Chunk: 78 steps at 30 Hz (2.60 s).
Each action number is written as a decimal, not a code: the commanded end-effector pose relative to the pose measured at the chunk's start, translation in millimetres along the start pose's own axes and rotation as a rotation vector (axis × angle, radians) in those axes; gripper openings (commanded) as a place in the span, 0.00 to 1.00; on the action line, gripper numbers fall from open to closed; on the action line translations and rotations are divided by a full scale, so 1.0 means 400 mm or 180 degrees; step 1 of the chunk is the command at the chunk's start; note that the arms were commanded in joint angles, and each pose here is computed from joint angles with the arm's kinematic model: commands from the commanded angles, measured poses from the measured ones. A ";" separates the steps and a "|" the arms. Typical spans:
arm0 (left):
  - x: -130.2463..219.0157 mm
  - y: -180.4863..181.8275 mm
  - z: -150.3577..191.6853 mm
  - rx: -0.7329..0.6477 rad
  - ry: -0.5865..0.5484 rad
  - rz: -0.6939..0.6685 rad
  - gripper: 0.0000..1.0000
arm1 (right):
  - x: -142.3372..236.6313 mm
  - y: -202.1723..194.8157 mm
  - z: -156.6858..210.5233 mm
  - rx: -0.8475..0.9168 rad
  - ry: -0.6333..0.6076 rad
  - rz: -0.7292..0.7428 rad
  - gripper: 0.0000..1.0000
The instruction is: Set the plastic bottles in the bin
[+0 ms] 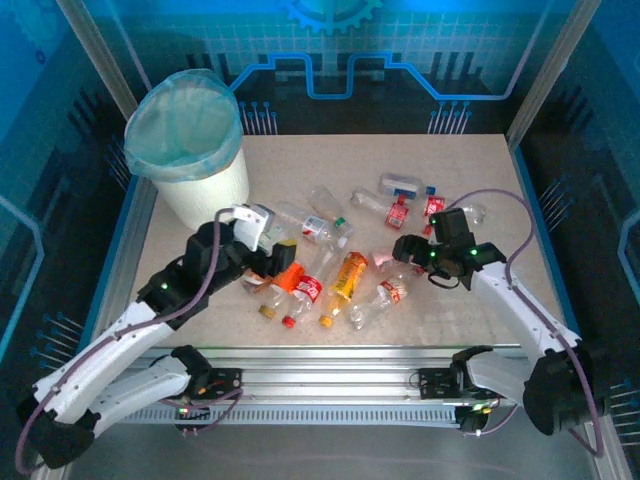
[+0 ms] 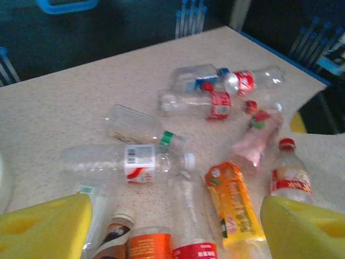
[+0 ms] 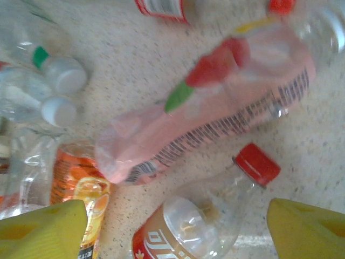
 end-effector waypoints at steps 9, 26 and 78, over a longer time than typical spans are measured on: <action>-0.045 -0.087 0.002 -0.0427 0.0231 0.0239 0.86 | -0.007 -0.006 0.134 -0.0703 0.0352 0.0406 0.90; -0.059 -0.077 -0.008 -0.0424 0.0111 0.0146 0.88 | -0.056 0.097 0.272 -0.0569 0.0758 0.0213 0.89; -0.038 -0.286 -0.175 0.0723 0.0406 0.1272 0.94 | 0.340 0.404 0.103 0.2452 -0.1331 -0.2022 0.45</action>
Point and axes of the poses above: each hand's point on the last joint's axis, 136 mm out from that joint toward the fingers, its own x axis back along the fingers, its own y axis along the line the jaws close on, z = x × y, the point moved 2 cm from there along x, back along the fingers, and after that the axes turned 13 degrees about x, right-handed, at the moved point
